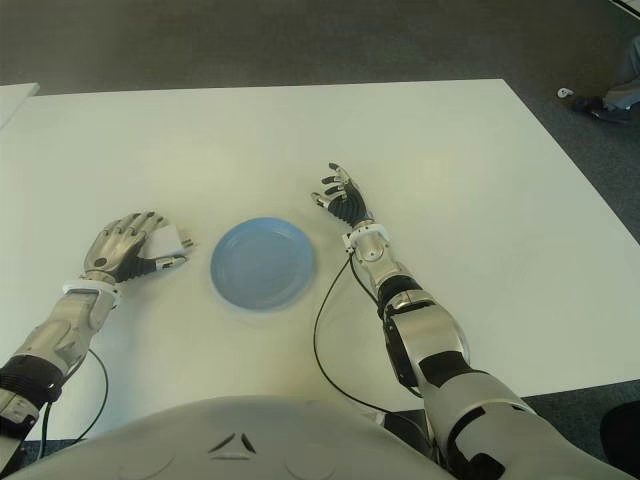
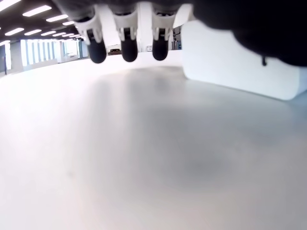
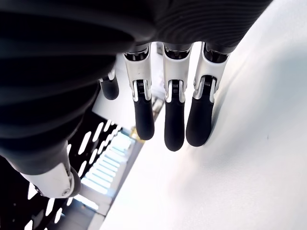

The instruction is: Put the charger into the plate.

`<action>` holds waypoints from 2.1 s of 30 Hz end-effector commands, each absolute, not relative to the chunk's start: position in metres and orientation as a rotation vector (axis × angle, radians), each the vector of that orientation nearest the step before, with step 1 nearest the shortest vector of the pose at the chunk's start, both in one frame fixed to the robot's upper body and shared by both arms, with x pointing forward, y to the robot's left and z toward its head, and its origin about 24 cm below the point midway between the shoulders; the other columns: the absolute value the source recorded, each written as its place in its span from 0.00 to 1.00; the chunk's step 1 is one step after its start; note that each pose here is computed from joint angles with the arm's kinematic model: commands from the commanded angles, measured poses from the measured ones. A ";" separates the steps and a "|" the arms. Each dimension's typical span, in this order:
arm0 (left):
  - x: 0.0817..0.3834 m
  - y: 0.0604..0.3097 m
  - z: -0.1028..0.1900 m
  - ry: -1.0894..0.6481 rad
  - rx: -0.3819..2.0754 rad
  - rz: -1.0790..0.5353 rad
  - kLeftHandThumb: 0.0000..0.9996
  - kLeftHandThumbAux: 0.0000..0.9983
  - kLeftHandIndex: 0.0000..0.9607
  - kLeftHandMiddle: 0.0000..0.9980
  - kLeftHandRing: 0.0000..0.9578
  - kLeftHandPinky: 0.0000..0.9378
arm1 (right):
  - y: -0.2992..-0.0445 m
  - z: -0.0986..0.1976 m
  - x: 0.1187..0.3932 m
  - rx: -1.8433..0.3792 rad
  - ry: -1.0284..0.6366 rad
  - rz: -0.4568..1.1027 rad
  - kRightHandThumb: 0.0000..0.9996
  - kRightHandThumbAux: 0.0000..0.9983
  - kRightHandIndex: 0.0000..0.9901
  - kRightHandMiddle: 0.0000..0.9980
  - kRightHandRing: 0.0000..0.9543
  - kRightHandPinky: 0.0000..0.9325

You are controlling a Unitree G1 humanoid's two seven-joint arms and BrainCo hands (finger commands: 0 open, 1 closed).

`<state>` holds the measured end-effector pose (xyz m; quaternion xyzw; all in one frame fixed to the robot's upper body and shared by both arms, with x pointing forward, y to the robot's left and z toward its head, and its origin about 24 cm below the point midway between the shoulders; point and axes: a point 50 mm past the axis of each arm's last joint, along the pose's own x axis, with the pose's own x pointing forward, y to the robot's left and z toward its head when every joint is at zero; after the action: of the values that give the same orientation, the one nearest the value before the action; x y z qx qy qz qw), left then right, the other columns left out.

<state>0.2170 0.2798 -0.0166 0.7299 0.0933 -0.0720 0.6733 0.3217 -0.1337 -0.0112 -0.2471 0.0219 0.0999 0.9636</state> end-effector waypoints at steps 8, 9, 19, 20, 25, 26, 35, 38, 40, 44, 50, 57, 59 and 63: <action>0.196 0.277 -0.040 0.332 1.629 -0.284 0.14 0.19 0.00 0.00 0.00 0.00 | -0.132 -0.050 0.293 -0.531 0.239 0.279 0.02 0.64 0.06 0.29 0.35 0.37; 0.195 0.277 -0.040 0.331 1.629 -0.284 0.13 0.19 0.00 0.00 0.00 0.00 | -0.132 -0.050 0.293 -0.531 0.239 0.279 0.02 0.64 0.07 0.29 0.35 0.37; 0.195 0.277 -0.041 0.332 1.619 -0.278 0.13 0.19 0.00 0.00 0.00 0.00 | -0.132 -0.050 0.294 -0.531 0.240 0.278 0.03 0.65 0.06 0.28 0.35 0.37; 0.195 0.276 -0.042 0.332 1.617 -0.279 0.14 0.19 0.00 0.00 0.00 0.00 | -0.132 -0.050 0.294 -0.530 0.241 0.277 0.03 0.65 0.06 0.28 0.35 0.37; 0.197 0.275 -0.041 0.338 1.602 -0.279 0.16 0.22 0.01 0.02 0.02 0.10 | -0.132 -0.050 0.294 -0.528 0.240 0.277 0.04 0.65 0.06 0.28 0.35 0.37; 0.197 0.274 -0.040 0.342 1.594 -0.275 0.17 0.23 0.02 0.04 0.04 0.14 | -0.132 -0.050 0.294 -0.529 0.239 0.277 0.04 0.65 0.06 0.28 0.35 0.37; 0.196 0.272 -0.036 0.349 1.538 -0.214 0.55 0.37 0.42 0.60 0.62 0.68 | -0.131 -0.050 0.294 -0.539 0.240 0.277 0.03 0.66 0.05 0.28 0.35 0.35; 0.197 0.270 -0.035 0.353 1.514 -0.187 0.65 0.53 0.45 0.67 0.69 0.74 | -0.131 -0.050 0.294 -0.537 0.242 0.277 0.03 0.66 0.05 0.28 0.35 0.35; 0.197 0.267 -0.034 0.343 1.485 -0.171 0.69 0.61 0.46 0.71 0.73 0.78 | -0.131 -0.050 0.294 -0.533 0.244 0.278 0.02 0.65 0.05 0.28 0.35 0.35; 0.196 0.264 -0.032 0.302 1.425 -0.145 0.72 0.67 0.46 0.77 0.79 0.86 | -0.131 -0.050 0.295 -0.527 0.252 0.279 0.01 0.63 0.04 0.28 0.35 0.34; 0.195 0.260 -0.028 0.232 1.365 -0.123 0.74 0.69 0.46 0.82 0.85 0.90 | -0.131 -0.051 0.295 -0.531 0.255 0.280 0.00 0.60 0.03 0.28 0.35 0.33; 0.194 0.259 -0.024 0.165 1.328 -0.113 0.75 0.70 0.46 0.85 0.89 0.92 | -0.131 -0.050 0.295 -0.537 0.248 0.281 0.00 0.58 0.03 0.29 0.36 0.35; 0.195 0.259 -0.022 0.145 1.322 -0.105 0.75 0.70 0.46 0.85 0.89 0.92 | -0.131 -0.050 0.295 -0.538 0.248 0.281 0.00 0.57 0.02 0.29 0.36 0.35; 0.195 0.260 -0.020 0.112 1.320 -0.090 0.75 0.70 0.46 0.86 0.90 0.92 | -0.130 -0.050 0.295 -0.542 0.250 0.281 0.00 0.57 0.02 0.29 0.36 0.34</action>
<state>0.2088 0.2644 -0.0040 0.6246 0.0280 -0.0158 0.7803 0.3229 -0.1313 -0.0102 -0.2484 0.0213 0.1035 0.9629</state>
